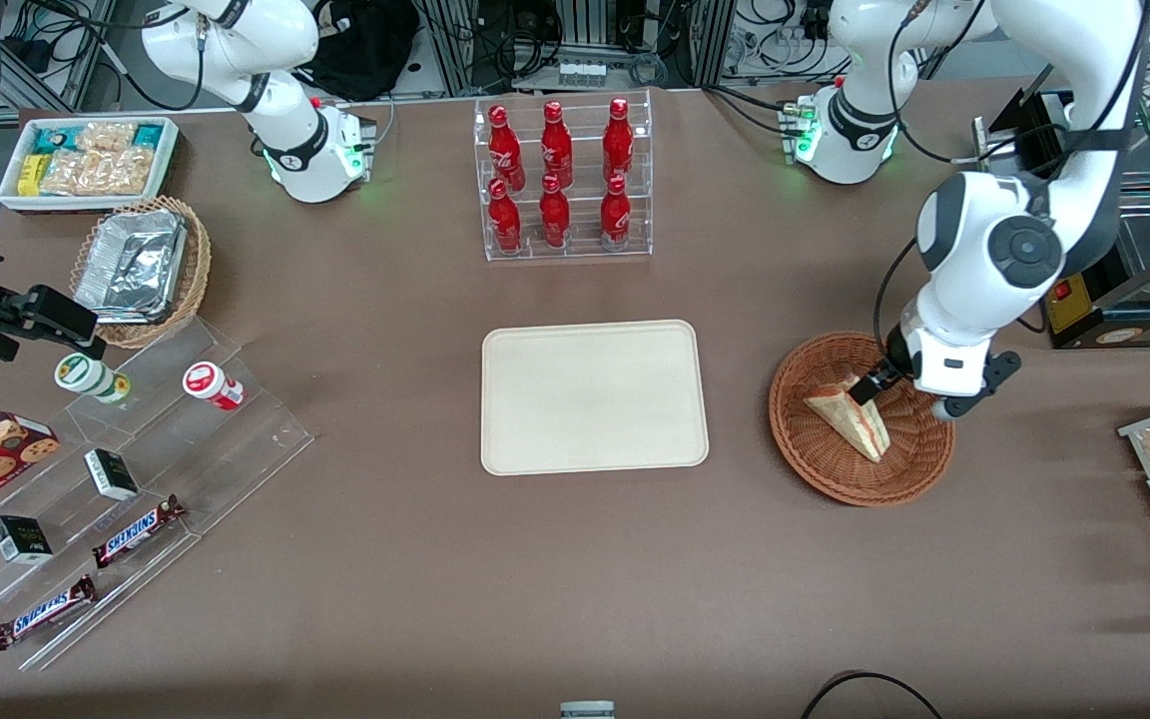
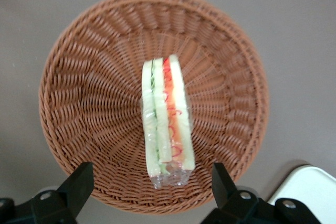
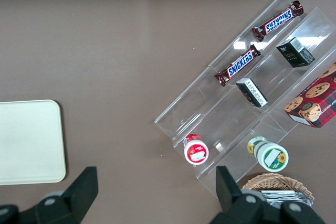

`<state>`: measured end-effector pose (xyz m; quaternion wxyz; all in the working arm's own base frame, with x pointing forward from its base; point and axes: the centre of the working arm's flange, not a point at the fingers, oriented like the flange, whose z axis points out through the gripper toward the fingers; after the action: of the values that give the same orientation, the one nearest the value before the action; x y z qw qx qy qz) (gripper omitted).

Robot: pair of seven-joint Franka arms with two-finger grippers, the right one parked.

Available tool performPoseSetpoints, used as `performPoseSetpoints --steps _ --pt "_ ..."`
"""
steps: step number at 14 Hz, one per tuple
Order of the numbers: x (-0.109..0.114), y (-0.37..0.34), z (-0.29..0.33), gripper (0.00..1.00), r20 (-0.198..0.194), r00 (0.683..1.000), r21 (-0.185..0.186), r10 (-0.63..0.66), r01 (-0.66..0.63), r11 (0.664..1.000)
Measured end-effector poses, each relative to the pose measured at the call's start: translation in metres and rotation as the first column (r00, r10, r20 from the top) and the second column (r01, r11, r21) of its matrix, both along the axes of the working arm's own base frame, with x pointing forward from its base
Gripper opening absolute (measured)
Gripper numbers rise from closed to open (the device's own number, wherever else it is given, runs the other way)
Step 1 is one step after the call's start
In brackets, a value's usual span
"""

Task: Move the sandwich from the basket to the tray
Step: 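Close the left gripper on the wrapped sandwich and lift it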

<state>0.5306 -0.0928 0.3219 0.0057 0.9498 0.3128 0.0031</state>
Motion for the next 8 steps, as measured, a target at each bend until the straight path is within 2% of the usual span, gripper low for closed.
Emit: performPoseSetpoints --steps 8 --pt "0.002 -0.003 -0.072 0.99 -0.008 1.000 -0.037 0.017 -0.017 0.999"
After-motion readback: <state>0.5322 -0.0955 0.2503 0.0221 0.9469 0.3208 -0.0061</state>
